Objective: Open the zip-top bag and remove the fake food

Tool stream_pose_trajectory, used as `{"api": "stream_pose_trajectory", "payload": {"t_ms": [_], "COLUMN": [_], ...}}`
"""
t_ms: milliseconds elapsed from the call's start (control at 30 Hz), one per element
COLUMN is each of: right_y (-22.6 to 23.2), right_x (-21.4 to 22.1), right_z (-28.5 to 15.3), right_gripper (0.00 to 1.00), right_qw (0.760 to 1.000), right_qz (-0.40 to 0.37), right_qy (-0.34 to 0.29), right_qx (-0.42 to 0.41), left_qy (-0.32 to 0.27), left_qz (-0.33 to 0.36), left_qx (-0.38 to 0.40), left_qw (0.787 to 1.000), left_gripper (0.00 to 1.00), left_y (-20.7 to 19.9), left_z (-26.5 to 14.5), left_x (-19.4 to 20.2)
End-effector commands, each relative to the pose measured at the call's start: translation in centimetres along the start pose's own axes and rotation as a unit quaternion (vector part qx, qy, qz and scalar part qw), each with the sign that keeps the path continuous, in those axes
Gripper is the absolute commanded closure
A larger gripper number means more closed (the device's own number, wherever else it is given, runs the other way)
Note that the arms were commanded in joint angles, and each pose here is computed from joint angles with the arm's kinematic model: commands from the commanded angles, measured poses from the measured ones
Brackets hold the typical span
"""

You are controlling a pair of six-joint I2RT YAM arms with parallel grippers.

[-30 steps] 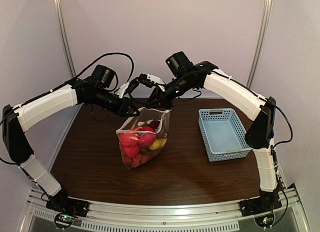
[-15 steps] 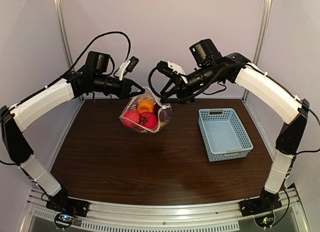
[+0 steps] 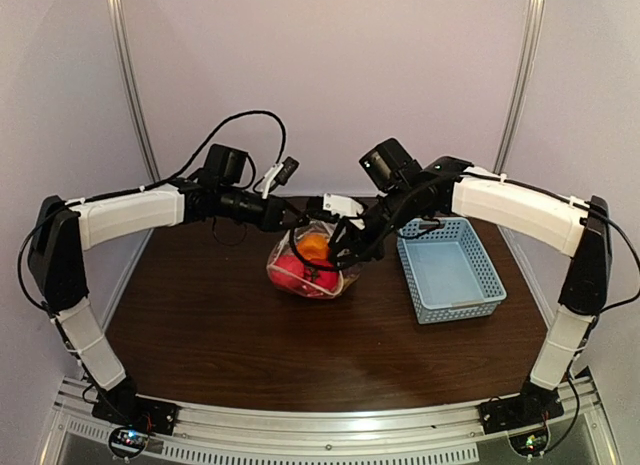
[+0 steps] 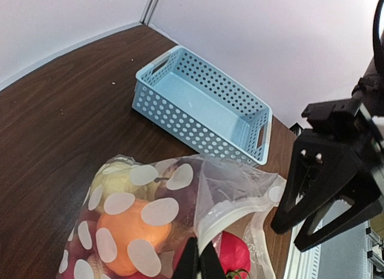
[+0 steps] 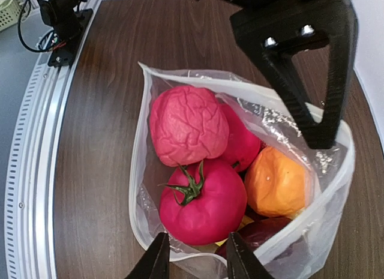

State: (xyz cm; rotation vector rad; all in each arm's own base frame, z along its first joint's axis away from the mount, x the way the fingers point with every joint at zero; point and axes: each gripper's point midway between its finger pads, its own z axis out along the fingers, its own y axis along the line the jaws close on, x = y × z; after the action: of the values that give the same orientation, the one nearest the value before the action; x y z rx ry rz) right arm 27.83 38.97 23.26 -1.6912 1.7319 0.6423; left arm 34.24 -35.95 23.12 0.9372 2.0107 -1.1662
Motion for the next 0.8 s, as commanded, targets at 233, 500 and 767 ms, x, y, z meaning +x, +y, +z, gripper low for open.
{"api": "stream_pose_trajectory", "payload": {"t_ms": [233, 500, 767], "right_y": [-0.1, 0.2, 0.0], "right_x": [-0.8, -0.5, -1.0], "right_z": [4.0, 7.3, 8.7], "right_gripper": [0.63, 0.51, 0.01], "right_qw": [0.992, 0.984, 0.983], "right_qz": [-0.078, -0.111, -0.109], "right_qy": [0.048, 0.082, 0.076], "right_qx": [0.091, 0.111, 0.129], "left_qy": [-0.043, -0.057, -0.061], "left_qz": [-0.016, -0.016, -0.017], "left_qx": [0.019, 0.019, 0.027], "left_qw": [0.999, 0.998, 0.998], "left_gripper": [1.0, 1.0, 1.0], "left_y": [-0.6, -1.3, -1.8], "left_z": [-0.1, -0.9, -1.3], "left_x": [-0.7, -1.3, -1.5]}}
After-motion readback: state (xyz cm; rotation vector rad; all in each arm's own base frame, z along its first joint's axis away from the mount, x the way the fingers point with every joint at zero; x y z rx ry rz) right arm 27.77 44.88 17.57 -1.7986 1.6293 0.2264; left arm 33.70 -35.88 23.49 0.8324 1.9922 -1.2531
